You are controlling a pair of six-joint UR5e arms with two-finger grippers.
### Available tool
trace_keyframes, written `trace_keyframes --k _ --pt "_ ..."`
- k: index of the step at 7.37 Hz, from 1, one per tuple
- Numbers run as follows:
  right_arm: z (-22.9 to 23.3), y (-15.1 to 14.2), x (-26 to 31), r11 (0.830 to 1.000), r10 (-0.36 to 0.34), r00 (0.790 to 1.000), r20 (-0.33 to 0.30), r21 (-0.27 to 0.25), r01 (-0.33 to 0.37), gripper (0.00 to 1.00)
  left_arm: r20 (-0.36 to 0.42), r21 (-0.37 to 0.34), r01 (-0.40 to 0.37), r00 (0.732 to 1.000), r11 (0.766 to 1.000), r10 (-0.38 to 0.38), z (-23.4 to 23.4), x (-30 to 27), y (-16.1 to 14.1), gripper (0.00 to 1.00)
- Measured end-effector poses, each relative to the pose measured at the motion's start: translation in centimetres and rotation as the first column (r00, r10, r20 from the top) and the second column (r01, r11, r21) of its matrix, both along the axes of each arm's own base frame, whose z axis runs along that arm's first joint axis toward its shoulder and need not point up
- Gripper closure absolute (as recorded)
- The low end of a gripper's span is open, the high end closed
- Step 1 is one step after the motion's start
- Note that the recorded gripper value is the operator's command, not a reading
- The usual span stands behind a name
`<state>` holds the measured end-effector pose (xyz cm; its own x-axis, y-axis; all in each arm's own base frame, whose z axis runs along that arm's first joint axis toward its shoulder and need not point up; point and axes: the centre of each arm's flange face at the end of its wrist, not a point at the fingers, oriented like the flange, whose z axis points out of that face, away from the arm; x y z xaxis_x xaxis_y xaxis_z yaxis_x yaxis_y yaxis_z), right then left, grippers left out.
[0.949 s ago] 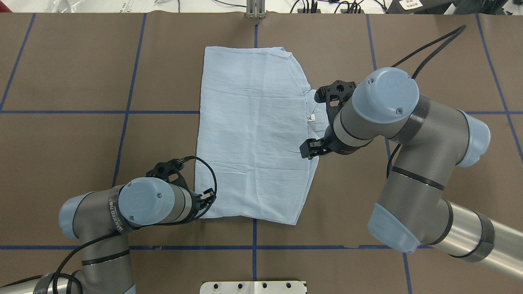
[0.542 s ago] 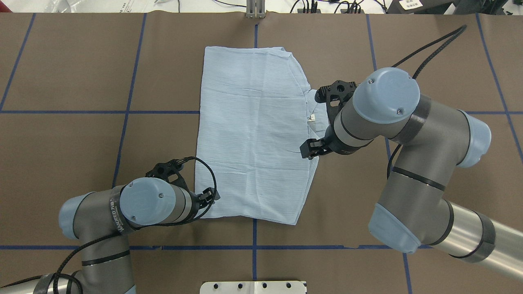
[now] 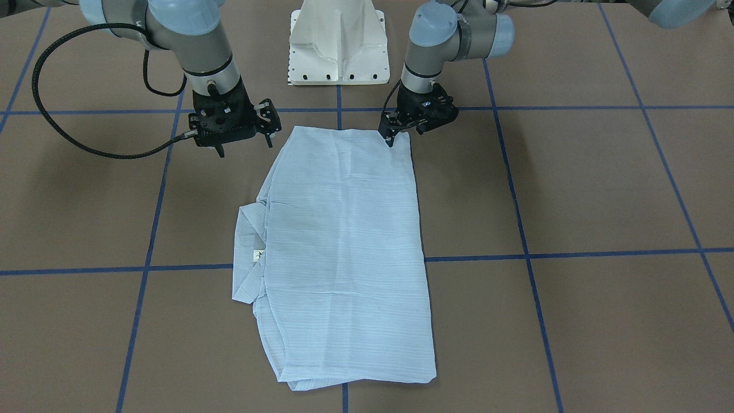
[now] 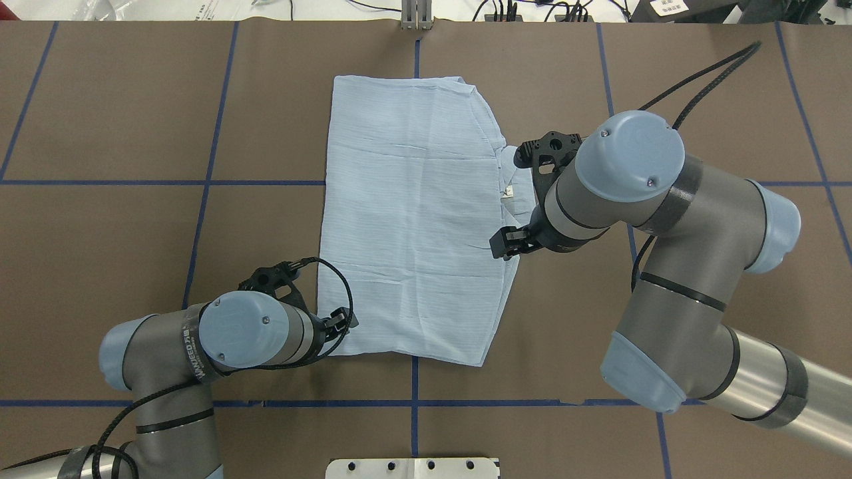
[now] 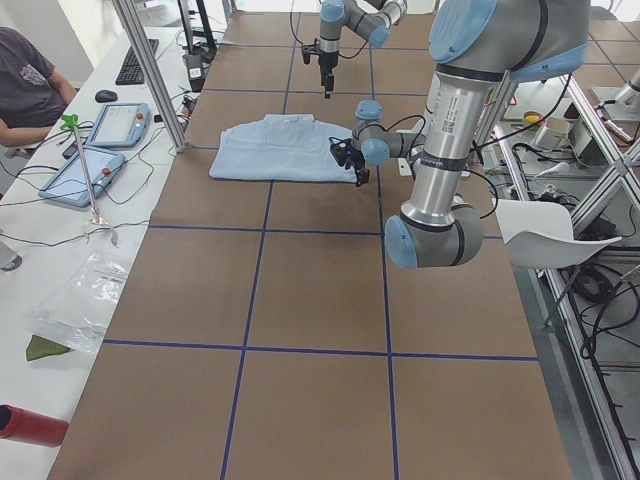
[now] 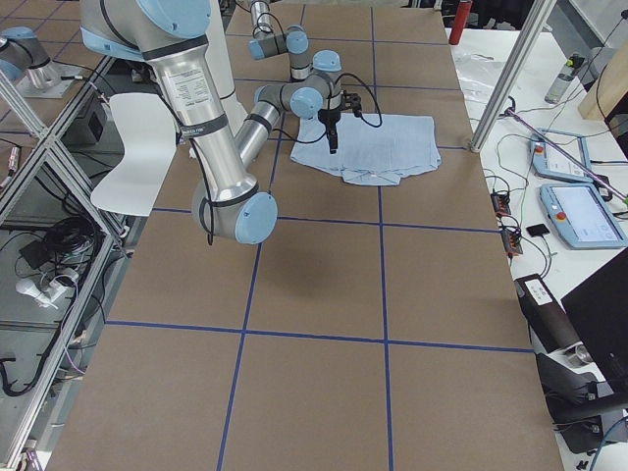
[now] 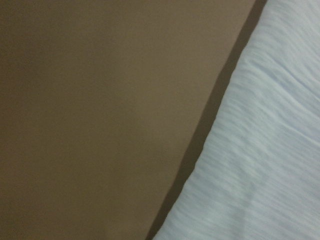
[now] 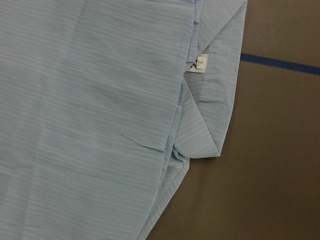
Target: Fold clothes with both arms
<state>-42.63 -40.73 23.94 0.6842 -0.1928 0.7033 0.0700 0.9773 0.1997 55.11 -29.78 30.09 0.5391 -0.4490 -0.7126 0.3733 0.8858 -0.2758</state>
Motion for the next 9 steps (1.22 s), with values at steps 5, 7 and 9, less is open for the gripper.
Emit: trace_keyframes --k 5,7,9 --pt "0.13 0.03 0.02 1.000 -0.001 1.000 -0.001 -0.002 0.001 0.00 -0.001 -0.002 -0.001 1.000 1.000 0.001 -0.05 0.10 0.01 0.52" --pt "0.40 0.02 0.06 1.000 -0.002 1.000 -0.006 -0.003 0.002 0.00 -0.006 -0.001 -0.001 1.000 1.000 0.001 -0.39 0.18 -0.01 0.63" --pt "0.51 0.01 0.12 1.000 -0.003 1.000 -0.007 -0.002 0.003 0.00 -0.011 0.001 -0.001 1.000 1.000 0.001 -0.71 0.22 -0.02 0.72"
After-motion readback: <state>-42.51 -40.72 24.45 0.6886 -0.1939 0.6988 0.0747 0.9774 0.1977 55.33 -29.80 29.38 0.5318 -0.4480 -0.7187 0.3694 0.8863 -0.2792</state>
